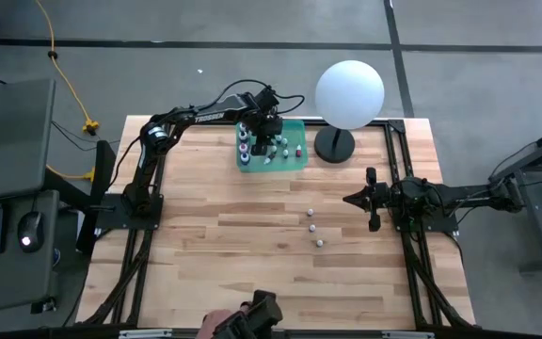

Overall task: Pick & Place food coloring
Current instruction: Put the small black food coloring bottle into the green bin

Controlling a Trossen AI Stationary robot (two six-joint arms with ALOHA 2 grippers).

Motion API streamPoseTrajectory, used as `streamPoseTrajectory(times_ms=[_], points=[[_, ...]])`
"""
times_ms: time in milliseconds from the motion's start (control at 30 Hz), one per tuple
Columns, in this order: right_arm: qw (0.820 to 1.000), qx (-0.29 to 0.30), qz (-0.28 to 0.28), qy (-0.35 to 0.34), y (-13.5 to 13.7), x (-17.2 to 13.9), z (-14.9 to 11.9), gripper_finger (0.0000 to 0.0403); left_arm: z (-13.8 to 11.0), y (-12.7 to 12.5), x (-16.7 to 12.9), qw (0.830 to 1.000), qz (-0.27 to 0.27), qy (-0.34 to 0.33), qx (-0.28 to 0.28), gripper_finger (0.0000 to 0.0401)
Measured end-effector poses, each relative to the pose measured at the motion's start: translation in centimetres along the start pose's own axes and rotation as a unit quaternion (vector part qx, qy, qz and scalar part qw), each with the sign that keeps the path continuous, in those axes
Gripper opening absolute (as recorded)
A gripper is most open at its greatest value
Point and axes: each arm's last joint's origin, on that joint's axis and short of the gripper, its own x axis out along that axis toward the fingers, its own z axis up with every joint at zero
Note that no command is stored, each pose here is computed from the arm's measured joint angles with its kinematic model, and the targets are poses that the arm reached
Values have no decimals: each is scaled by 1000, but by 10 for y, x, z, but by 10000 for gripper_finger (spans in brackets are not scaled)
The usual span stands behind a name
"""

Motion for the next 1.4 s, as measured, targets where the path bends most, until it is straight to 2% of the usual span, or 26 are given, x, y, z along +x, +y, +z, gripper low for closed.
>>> streamPoseTrajectory(times_ms=[100, 233, 333, 467, 567, 733, 833, 900, 1100, 1267, 1400], points=[[1000, 0, 0, 0, 0, 0, 0, 0, 1, 3, -1, 1000, 29, 10, 3, 126], [1000, 0, 0, 0, 0, 0, 0, 0, 11, 9, -11, 999, 44, 2, 1, 126], [1000, 0, 0, 0, 0, 0, 0, 0, 22, 14, -26, 999, 52, -8, 1, 126], [1000, 0, 0, 0, 0, 0, 0, 0, 37, 17, -52, 998, 46, -17, -37, 127], [1000, 0, 0, 0, 0, 0, 0, 0, 42, 16, -72, 996, 1, -25, -88, 127], [1000, 0, 0, 0, 0, 0, 0, 0, 49, 3, -100, 977, -137, -56, -155, 127], [1000, 0, 0, 0, 0, 0, 0, 0, 56, -13, -104, 962, -209, -59, -168, 127], [1000, 0, 0, 0, 0, 0, 0, 0, 60, -28, -104, 956, -239, -38, -166, 127], [1000, 0, 0, 0, 0, 0, 0, 0, 82, -77, -100, 951, -286, 14, -114, 127], [1000, 0, 0, 0, 0, 0, 0, 0, 104, -119, -111, 955, -278, 37, -99, 127], [1000, 0, 0, 0, 0, 0, 0, 0, 125, -158, -130, 965, -243, 26, -93, 127]])
